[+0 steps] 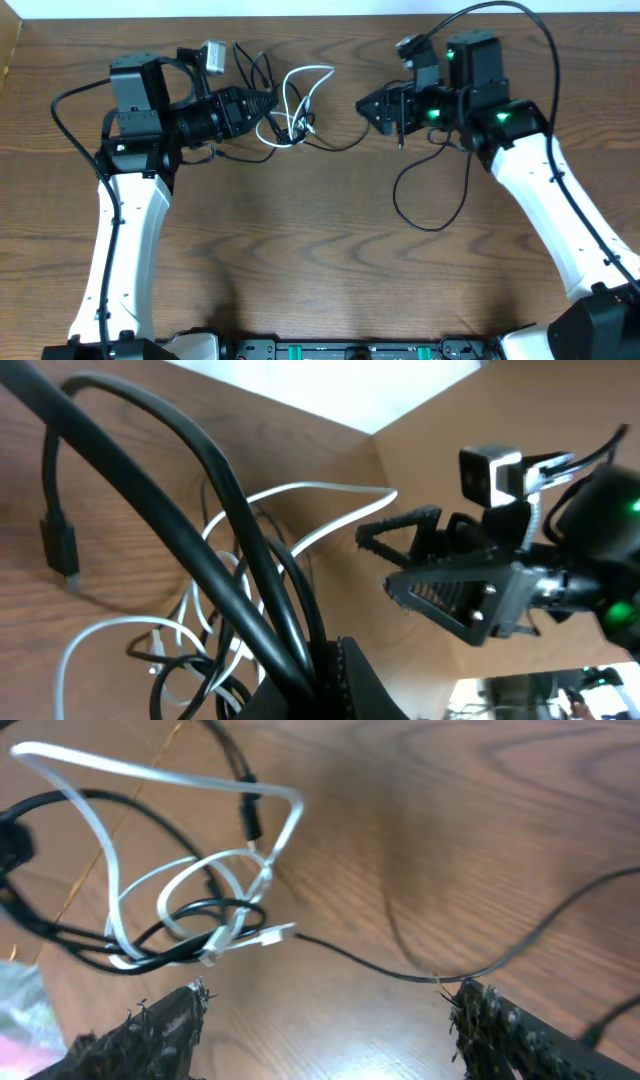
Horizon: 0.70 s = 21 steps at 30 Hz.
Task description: Untangle cables
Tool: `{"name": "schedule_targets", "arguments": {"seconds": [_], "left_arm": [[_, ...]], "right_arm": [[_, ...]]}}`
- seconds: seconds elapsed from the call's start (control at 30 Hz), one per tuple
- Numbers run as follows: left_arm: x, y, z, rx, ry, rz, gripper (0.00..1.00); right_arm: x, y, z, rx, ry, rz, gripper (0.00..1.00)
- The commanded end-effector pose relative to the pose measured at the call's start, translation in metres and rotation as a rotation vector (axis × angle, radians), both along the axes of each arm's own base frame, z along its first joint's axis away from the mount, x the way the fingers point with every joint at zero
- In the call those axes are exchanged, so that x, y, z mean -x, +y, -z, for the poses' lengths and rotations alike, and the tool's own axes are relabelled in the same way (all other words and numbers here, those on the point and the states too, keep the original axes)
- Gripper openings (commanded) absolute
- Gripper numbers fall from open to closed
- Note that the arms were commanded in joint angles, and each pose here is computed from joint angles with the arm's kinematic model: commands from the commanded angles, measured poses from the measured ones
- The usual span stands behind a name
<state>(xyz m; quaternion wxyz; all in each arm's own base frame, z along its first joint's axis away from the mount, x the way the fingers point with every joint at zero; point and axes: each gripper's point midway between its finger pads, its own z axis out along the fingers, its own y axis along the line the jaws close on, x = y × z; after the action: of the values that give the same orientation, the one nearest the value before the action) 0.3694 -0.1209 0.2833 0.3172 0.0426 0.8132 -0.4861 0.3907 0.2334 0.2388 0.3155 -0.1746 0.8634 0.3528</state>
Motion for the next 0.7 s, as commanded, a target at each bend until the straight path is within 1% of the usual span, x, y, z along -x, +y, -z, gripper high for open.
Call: {"name": "schedule_targets", "arguments": {"seconds": [0.0,0.23,0.3,0.43,0.67], "left_arm": [[-0.005,0.0,0.008,-0.04,-0.042,0.024,0.07],[-0.006,0.0,0.011,-0.04,-0.033,0.024,0.07],[-0.006,0.0,0.011,-0.039,-0.03,0.024,0.07],[-0.005,0.0,0.012,-0.039,-0.025,0.024,0.08],[-0.001,0.0,0.016,-0.036,0.012,0.025,0.07]], "right_arm": [[0.011,0.018,-0.002,0.002,-0.025,-0.073,0.78],[0.021,0.038,0.002,0.027,-0.034,-0.103,0.73],[0.024,0.045,0.003,0.026,-0.034,-0.116,0.7],[0.021,0.052,0.012,0.034,0.003,-0.069,0.68],[0.024,0.072,0.031,0.024,0.07,-0.068,0.65]]}}
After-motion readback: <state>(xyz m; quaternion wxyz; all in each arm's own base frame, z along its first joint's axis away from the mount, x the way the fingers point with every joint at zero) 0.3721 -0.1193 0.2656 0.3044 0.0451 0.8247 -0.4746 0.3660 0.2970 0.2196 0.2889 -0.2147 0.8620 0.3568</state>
